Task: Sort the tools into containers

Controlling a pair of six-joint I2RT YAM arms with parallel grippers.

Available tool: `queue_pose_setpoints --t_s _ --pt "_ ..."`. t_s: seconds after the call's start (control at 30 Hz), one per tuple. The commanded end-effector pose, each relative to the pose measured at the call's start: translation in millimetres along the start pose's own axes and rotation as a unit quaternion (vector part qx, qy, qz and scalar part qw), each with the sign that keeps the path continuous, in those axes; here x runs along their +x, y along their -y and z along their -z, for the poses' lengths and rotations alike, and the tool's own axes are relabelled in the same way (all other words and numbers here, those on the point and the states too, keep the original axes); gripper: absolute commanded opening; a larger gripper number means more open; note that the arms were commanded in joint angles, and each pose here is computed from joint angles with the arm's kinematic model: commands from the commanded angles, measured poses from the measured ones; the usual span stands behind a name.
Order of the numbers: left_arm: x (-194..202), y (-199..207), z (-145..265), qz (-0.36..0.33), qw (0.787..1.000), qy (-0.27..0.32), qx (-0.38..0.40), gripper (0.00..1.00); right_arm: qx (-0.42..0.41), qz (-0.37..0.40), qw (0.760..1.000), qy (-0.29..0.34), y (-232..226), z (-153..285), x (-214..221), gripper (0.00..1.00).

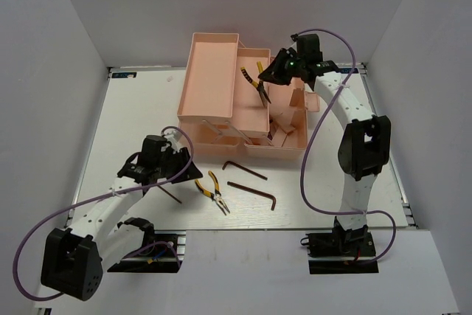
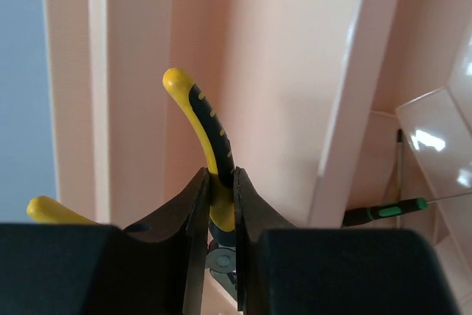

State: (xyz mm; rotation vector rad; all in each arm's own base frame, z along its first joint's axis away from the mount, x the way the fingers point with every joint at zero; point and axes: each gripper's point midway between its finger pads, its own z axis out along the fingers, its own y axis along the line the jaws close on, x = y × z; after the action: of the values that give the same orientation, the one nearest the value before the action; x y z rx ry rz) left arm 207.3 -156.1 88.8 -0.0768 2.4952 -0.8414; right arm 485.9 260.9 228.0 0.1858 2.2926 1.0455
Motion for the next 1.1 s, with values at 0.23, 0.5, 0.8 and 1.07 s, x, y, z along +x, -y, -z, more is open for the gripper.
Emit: queue_pose_setpoints --t_s 0.23,0.5,0.8,1.07 --pt "3 6 -6 -0.007 1.000 -0.003 -0.011 0.53 -0.104 -0.028 0.994 -0.004 -55 15 -4 0.00" --pt "17 3 -10 -0.005 1.000 -0.017 -0.025 0.55 -0.092 -0.047 0.994 -0.028 -30 -8 13 0.00" --pt "37 -3 -18 0.001 0.998 -0.038 -0.049 0.56 -0.108 0.026 0.994 -0.017 -37 16 -2 0.45" --pt "32 -12 -14 0.020 0.994 -0.010 -0.104 0.56 -0.011 0.085 0.996 -0.002 6 64 -4 0.45"
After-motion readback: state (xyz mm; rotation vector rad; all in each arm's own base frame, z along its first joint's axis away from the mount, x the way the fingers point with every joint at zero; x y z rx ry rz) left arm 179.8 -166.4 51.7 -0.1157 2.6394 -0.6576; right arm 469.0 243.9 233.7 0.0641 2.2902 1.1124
